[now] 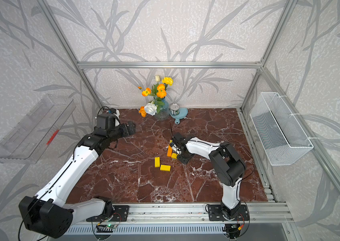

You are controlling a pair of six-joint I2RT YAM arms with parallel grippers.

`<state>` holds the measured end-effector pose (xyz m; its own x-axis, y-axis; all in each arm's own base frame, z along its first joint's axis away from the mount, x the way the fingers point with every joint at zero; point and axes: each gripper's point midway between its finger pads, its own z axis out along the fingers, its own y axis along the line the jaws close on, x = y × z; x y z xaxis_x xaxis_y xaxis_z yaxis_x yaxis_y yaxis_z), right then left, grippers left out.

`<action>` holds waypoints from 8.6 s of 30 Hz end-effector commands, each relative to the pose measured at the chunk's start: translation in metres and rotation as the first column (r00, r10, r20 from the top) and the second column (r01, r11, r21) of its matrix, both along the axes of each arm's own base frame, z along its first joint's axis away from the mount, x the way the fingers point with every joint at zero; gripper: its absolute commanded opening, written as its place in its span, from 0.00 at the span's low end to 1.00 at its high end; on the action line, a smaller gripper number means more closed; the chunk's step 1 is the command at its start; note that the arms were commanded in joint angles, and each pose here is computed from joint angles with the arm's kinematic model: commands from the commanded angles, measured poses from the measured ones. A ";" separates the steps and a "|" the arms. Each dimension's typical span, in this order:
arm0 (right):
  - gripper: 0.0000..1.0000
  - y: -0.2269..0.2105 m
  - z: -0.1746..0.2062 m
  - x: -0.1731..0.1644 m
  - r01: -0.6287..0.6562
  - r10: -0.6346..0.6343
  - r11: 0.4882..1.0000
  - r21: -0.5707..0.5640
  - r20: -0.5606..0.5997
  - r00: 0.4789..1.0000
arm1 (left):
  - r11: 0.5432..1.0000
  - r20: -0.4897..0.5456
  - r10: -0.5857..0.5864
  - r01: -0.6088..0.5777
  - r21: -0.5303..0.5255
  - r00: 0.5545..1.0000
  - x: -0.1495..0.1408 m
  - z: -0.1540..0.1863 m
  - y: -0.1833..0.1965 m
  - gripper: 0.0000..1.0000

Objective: Assemble the letter p with building blocks
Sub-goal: Assemble the building block at the center of the board, then pick up the building block from the center of the board, then assemble the building block at the center of the board.

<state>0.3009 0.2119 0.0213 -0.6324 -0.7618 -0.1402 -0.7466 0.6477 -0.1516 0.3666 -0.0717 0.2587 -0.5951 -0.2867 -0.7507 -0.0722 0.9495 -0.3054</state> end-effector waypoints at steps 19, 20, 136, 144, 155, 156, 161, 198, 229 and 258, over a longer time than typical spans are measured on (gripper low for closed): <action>0.43 0.001 0.011 0.012 0.026 -0.027 1.000 0.014 0.076 0.997 | 1.000 0.043 -0.002 0.002 -0.001 0.999 -0.003 0.016 0.002 1.00; 0.43 0.001 0.010 0.012 0.028 -0.029 1.000 0.013 0.076 0.997 | 1.000 0.045 -0.002 0.002 -0.002 0.999 -0.003 0.016 0.002 1.00; 0.00 0.105 0.034 -0.070 0.387 -0.396 0.879 0.279 -0.027 0.918 | 0.999 0.144 0.036 -0.033 -0.023 0.989 -0.026 0.069 0.032 1.00; 0.00 0.104 0.015 -0.059 0.540 -0.545 0.809 0.232 -0.049 0.837 | 1.000 0.156 0.021 -0.020 -0.012 0.988 -0.028 0.082 0.031 1.00; 0.00 0.088 0.018 -0.064 0.714 -0.721 0.672 0.199 -0.045 0.691 | 1.000 0.176 0.014 -0.012 -0.013 0.984 -0.029 0.096 0.033 1.00; 0.00 0.088 0.017 -0.065 0.728 -0.735 0.655 0.202 -0.051 0.676 | 1.000 0.176 0.009 -0.007 -0.014 0.984 -0.029 0.096 0.032 1.00; 0.00 0.092 0.007 -0.071 0.760 -0.758 0.618 0.201 -0.107 0.644 | 1.000 0.170 0.004 0.000 -0.021 0.985 -0.027 0.095 0.030 1.00; 0.00 0.093 -0.023 -0.048 0.798 -0.789 0.589 0.129 -0.121 0.602 | 1.000 0.188 -0.002 0.007 -0.028 0.982 -0.028 0.100 0.030 1.00; 0.58 0.098 -0.012 -0.041 0.770 -0.763 0.619 0.153 -0.118 0.636 | 1.000 0.194 -0.012 0.017 -0.026 0.981 -0.029 0.101 0.029 1.00; 0.67 -0.052 0.166 -0.017 0.499 -0.696 0.606 0.619 0.110 0.709 | 0.949 -0.409 -0.266 0.311 0.047 0.873 -0.074 -0.069 -0.080 0.93</action>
<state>0.2904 0.1566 0.2083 -0.7102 0.1392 -0.6901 -0.0495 0.9680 0.2462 0.3034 -0.1500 0.2260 -0.8382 -0.0173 -0.5450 0.1690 0.9421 -0.2898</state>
